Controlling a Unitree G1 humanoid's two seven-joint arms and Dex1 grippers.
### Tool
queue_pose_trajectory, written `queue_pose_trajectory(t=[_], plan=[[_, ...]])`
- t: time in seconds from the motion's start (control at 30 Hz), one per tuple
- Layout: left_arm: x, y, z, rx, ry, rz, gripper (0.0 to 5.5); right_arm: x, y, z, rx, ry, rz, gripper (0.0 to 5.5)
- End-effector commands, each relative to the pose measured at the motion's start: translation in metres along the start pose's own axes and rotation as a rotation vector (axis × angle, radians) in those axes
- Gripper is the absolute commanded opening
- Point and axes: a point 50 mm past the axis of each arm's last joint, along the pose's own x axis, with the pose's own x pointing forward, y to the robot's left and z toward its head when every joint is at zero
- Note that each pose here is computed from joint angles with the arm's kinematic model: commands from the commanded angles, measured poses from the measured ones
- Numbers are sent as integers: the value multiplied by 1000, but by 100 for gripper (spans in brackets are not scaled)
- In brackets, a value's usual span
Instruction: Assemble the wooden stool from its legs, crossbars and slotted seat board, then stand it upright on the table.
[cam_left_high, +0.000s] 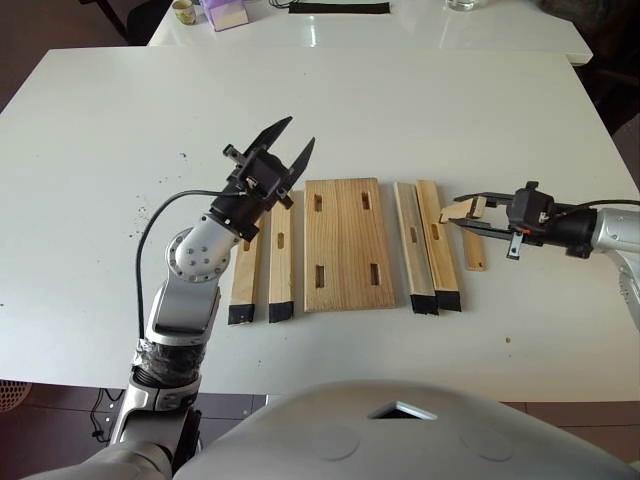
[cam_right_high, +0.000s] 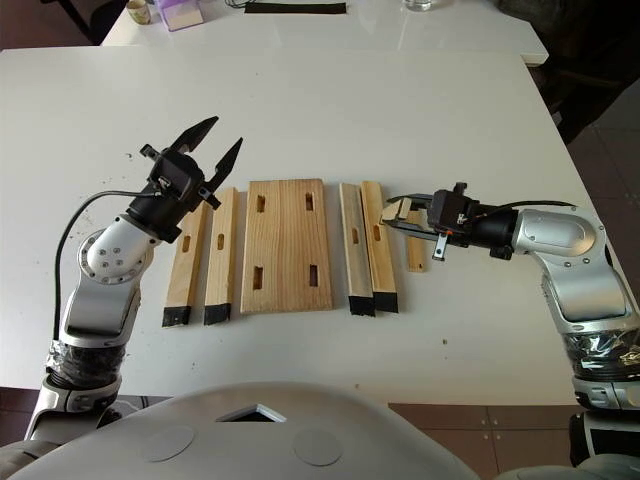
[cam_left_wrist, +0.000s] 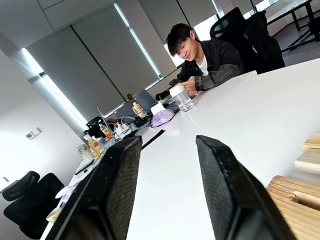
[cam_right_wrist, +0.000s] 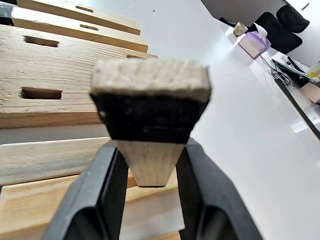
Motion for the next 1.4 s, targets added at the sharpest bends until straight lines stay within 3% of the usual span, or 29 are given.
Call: queue_pose_trajectory(t=[0.03, 0.43, 0.63, 0.8, 1.2, 1.4], plan=[[-2, -5, 0, 12, 4, -9, 200, 1, 7, -4, -17, 8, 43, 130], [0, -9, 2, 20, -10, -47, 200, 0, 27, -26, 61, 34, 116, 130], [0, -12, 1, 19, -2, -51, 200, 0, 6, -13, 256, 31, 193, 130], [4, -19, 5, 6, -18, -74, 200, 20, -17, -29, 357, 73, 166, 130], [6, -25, 6, -12, -26, -137, 200, 31, 39, -80, 477, 210, 326, 130], [6, -25, 5, -15, -29, -160, 200, 32, 40, -82, 546, 172, 276, 130]])
